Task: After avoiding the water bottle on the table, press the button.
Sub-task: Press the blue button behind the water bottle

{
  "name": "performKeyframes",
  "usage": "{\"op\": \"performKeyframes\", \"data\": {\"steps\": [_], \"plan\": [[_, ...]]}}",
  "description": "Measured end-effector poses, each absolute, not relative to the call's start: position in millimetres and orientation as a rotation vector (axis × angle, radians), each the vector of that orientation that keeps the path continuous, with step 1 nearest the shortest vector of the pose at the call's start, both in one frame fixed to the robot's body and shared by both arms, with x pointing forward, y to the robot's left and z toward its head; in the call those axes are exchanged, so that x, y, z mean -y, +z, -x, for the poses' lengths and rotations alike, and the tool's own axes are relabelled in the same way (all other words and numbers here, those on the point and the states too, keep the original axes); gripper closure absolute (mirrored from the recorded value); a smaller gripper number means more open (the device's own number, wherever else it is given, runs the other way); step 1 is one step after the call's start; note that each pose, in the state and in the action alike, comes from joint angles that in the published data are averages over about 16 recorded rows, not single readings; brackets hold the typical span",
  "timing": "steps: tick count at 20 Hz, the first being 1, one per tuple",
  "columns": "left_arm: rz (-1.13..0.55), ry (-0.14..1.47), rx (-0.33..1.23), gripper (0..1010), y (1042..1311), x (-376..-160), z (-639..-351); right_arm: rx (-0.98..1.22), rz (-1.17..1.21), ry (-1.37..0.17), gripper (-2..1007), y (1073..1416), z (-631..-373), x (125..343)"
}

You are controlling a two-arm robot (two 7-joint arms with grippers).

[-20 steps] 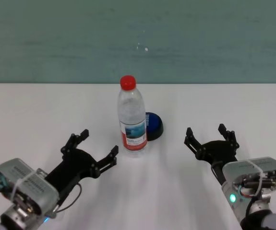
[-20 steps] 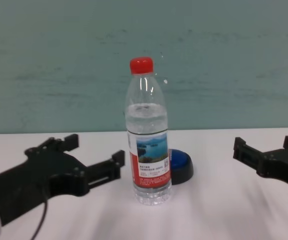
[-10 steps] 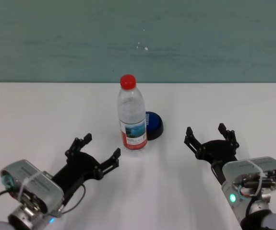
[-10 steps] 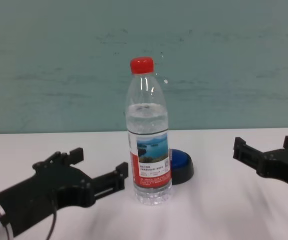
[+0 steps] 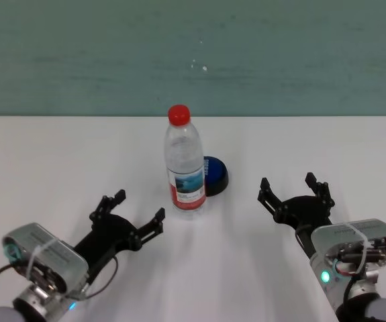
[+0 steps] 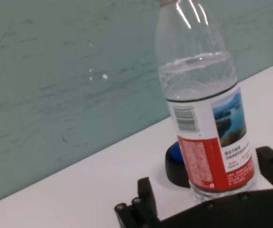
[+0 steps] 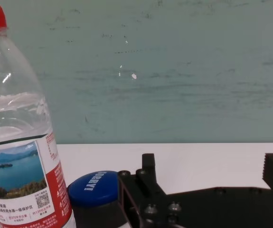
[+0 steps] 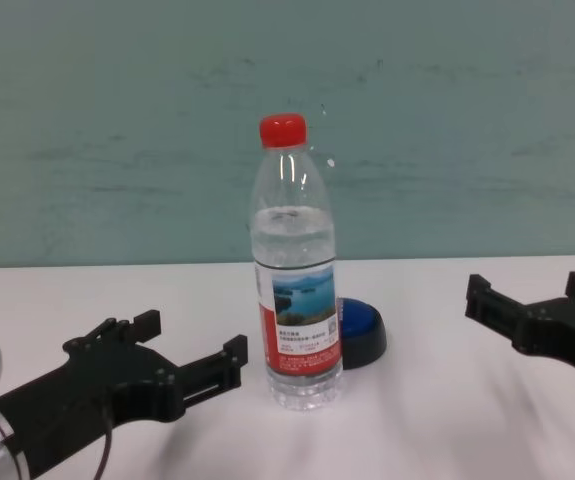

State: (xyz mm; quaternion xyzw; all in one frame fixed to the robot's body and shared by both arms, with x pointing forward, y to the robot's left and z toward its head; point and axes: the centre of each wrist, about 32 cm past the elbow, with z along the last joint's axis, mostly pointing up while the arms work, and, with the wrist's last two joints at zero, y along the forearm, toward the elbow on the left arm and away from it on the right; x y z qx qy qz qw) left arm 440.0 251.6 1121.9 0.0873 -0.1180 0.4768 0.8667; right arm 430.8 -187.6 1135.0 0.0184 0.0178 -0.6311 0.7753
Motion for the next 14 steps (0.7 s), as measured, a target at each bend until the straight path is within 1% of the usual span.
{"op": "performKeyframes", "data": {"steps": [14], "plan": [[-0.186, 0.991, 0.254, 10, 1123.1, -252.7, -439.8, -0.039, -0.040, -1.366, 2, 1135.0, -430.8, 187.6]]}}
